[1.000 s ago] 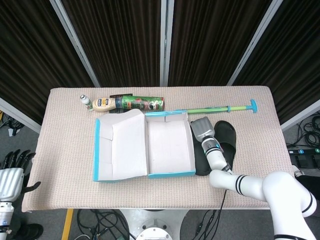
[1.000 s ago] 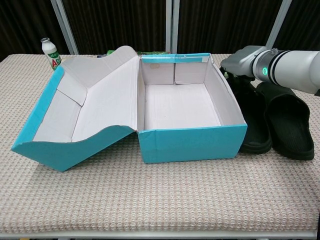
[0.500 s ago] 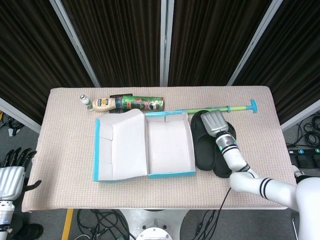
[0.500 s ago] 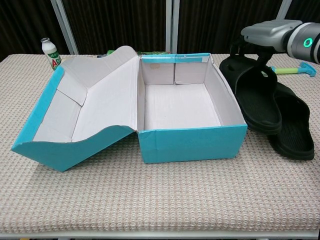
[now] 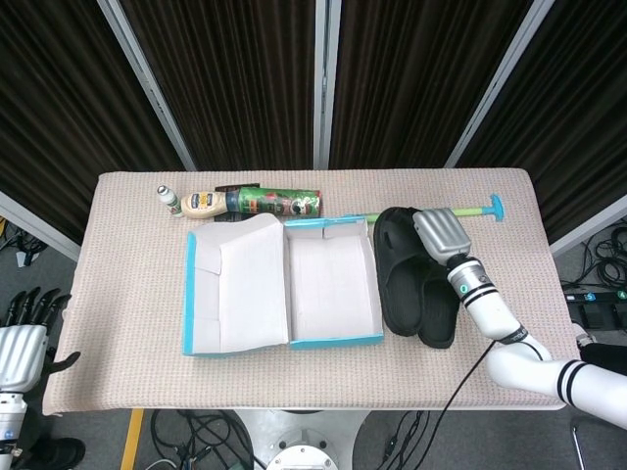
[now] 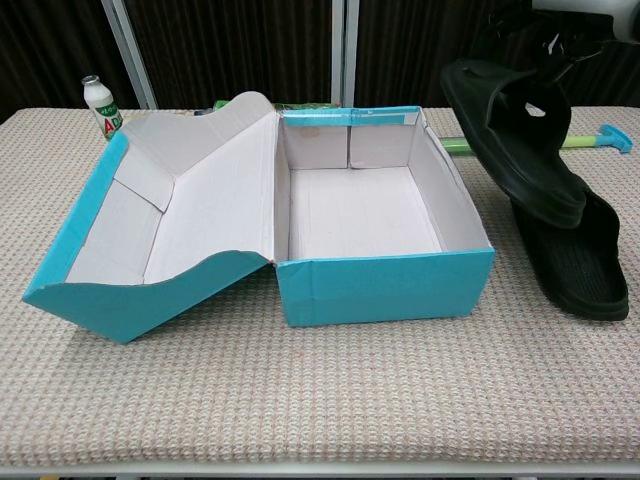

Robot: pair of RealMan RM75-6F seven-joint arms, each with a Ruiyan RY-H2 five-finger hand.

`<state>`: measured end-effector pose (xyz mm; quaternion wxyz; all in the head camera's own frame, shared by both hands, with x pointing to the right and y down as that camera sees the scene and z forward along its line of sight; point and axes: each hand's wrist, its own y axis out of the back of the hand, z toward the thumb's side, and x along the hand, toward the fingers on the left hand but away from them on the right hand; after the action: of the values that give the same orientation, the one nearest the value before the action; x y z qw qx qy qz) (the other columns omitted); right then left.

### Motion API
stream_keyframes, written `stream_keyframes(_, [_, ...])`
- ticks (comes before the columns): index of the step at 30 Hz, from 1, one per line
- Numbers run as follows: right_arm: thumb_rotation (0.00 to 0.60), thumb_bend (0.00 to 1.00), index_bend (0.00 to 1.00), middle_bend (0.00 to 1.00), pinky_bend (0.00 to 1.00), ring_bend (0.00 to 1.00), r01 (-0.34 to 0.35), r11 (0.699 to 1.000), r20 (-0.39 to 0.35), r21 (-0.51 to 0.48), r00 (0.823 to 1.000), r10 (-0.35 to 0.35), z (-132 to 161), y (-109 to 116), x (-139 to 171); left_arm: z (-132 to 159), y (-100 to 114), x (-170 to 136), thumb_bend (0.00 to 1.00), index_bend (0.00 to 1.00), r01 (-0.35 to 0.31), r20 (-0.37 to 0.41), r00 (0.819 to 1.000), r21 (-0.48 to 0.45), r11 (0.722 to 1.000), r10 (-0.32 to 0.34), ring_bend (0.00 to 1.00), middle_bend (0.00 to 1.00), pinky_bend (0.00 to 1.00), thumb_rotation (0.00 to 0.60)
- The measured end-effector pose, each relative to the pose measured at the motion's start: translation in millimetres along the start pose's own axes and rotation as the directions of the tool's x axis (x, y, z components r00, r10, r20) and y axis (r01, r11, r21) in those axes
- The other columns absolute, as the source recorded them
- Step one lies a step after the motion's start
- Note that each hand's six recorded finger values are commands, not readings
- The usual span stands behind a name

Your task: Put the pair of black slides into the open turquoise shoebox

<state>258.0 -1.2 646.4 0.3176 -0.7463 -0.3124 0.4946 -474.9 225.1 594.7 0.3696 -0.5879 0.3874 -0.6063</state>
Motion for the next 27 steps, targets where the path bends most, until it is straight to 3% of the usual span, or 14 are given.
stream_keyframes(4, [0.600,0.27,0.49,0.40,0.96,0.75,0.006,0.991,-0.054,-0.130,0.998,-0.013,25,-3,-7,0,0,-1,0.03,0.17,0.000,0.003,1.000,0.001,1.000,0.000,0.01,0.10,0.02,0.600])
stream_keyframes(11, [0.600,0.27,0.49,0.38,0.97,0.76,0.000,0.965,-0.128,-0.263,0.991,-0.035,81,-36,-30,-1,0,-4,0.03,0.17,0.000,-0.001,1.000,-0.006,1.000,0.000,0.01,0.10,0.02,0.600])
stream_keyframes(17, [0.600,0.27,0.49,0.38,0.97,0.76,0.018,0.942,-0.130,-0.336,0.989,-0.066,112,-57,-50,-3,-1,-6,0.03,0.17,0.001,-0.006,1.000,-0.010,1.000,-0.002,0.01,0.10,0.02,0.600])
stream_keyframes(27, [0.600,0.27,0.49,0.38,0.97,0.76,0.041,0.904,-0.109,-0.425,0.989,-0.096,137,-79,-68,-5,-2,-6,0.03,0.17,0.007,-0.007,1.000,-0.018,1.000,-0.008,0.01,0.10,0.02,0.600])
